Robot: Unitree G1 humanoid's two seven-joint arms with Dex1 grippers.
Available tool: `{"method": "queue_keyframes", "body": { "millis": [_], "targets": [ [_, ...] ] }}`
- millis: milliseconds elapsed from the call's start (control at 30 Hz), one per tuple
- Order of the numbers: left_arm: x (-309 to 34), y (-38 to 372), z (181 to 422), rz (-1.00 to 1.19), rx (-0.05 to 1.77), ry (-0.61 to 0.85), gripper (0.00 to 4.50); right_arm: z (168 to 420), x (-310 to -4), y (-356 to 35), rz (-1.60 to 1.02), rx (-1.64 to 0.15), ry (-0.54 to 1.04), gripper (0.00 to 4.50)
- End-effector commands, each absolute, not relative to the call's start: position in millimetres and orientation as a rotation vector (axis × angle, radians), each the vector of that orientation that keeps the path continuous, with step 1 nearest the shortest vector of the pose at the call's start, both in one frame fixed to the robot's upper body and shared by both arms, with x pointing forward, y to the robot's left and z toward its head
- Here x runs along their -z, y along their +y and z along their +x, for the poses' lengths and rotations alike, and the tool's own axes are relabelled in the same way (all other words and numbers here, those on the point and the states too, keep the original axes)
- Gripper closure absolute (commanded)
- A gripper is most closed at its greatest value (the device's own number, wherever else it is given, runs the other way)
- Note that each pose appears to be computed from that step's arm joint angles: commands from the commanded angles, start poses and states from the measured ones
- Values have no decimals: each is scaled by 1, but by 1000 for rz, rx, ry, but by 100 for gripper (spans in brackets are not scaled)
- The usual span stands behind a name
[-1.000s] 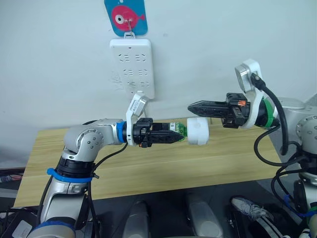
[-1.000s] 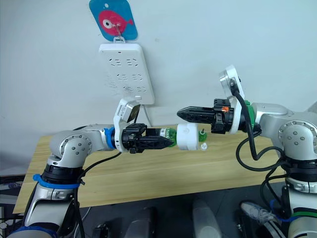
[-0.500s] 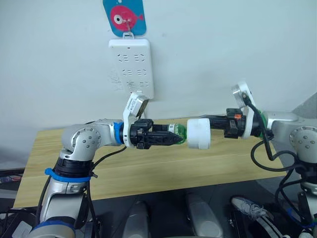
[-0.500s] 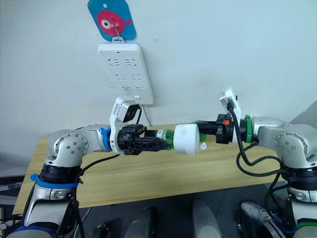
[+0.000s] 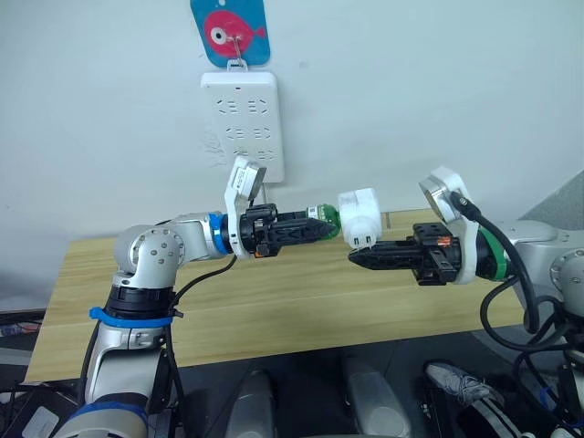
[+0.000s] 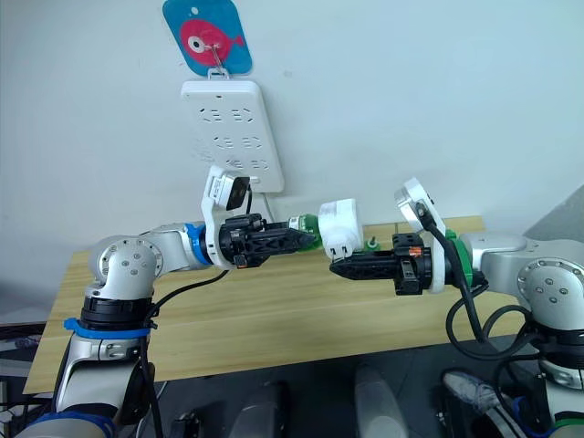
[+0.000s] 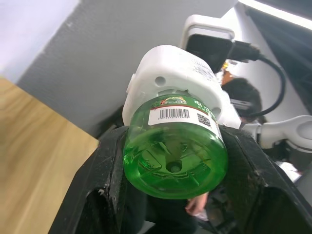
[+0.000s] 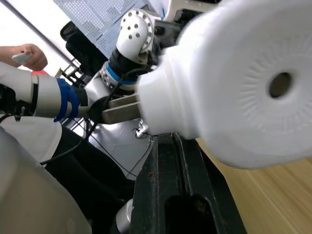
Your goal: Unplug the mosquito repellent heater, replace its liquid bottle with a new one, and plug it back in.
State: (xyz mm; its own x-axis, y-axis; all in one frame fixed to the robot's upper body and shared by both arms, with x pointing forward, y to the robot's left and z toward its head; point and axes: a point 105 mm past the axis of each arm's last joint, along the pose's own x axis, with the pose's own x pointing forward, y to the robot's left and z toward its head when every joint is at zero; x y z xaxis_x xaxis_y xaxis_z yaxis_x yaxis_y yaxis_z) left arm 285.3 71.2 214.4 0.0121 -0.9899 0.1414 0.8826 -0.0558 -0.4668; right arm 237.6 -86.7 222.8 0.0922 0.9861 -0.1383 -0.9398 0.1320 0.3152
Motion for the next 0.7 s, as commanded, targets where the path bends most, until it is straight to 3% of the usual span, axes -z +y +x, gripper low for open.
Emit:
{"method": "queue_keyframes", "body": {
  "millis": [33,500,700],
  "targets": [
    [-218,68,281,-441,1583,237,218,236,-241,-83,172,-1451,268,450],
    [-206,62,275,-266,1619,215,218,246,-255,-76,268,-1410,243,450],
    [-211,62,281,-290,1586,187,219,235,-255,-77,231,-1464,274,450]
  ]
}}
